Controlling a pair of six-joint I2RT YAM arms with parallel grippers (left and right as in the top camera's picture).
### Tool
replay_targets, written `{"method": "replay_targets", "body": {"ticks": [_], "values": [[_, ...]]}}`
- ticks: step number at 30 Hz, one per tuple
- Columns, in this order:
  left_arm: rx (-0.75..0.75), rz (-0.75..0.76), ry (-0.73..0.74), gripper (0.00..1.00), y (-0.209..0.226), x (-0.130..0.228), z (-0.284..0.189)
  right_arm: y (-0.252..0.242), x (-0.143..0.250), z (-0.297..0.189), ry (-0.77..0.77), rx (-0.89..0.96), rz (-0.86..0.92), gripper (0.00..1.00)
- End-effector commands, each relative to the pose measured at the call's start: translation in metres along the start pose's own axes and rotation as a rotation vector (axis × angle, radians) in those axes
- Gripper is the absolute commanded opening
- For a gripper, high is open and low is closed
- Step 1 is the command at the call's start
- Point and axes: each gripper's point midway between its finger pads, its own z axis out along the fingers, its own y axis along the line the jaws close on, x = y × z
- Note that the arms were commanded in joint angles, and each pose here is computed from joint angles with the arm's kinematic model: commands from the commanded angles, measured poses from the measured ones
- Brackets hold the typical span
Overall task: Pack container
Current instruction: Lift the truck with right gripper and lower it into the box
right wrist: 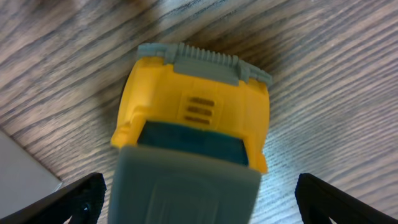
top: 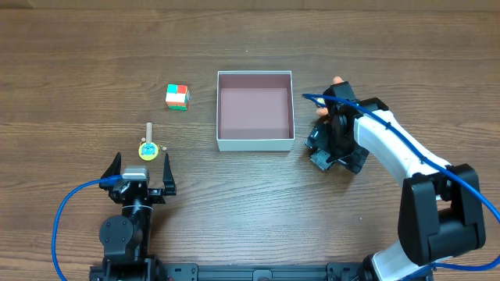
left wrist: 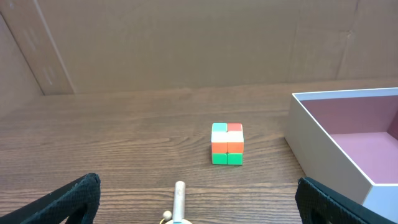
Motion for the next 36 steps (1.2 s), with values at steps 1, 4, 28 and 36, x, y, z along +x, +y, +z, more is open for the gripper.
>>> {"method": "replay_targets", "body": {"ticks": [1,4,28,36], "values": [[-0.002,0.008,-0.006,1.0,0.001,0.0,0.0,-0.003,-0.004,0.005,-0.01,0.018,0.014,1.0],[-0.002,0.008,-0.006,1.0,0.001,0.0,0.0,-0.001,-0.006,0.005,-0.019,0.009,0.015,1.0],[-0.002,0.008,-0.006,1.0,0.001,0.0,0.0,-0.001,-0.02,-0.021,-0.058,0.047,0.007,0.4],[-0.002,0.008,-0.006,1.0,0.001,0.0,0.0,0.013,-0.035,-0.06,-0.089,0.021,-0.078,0.4]]}}
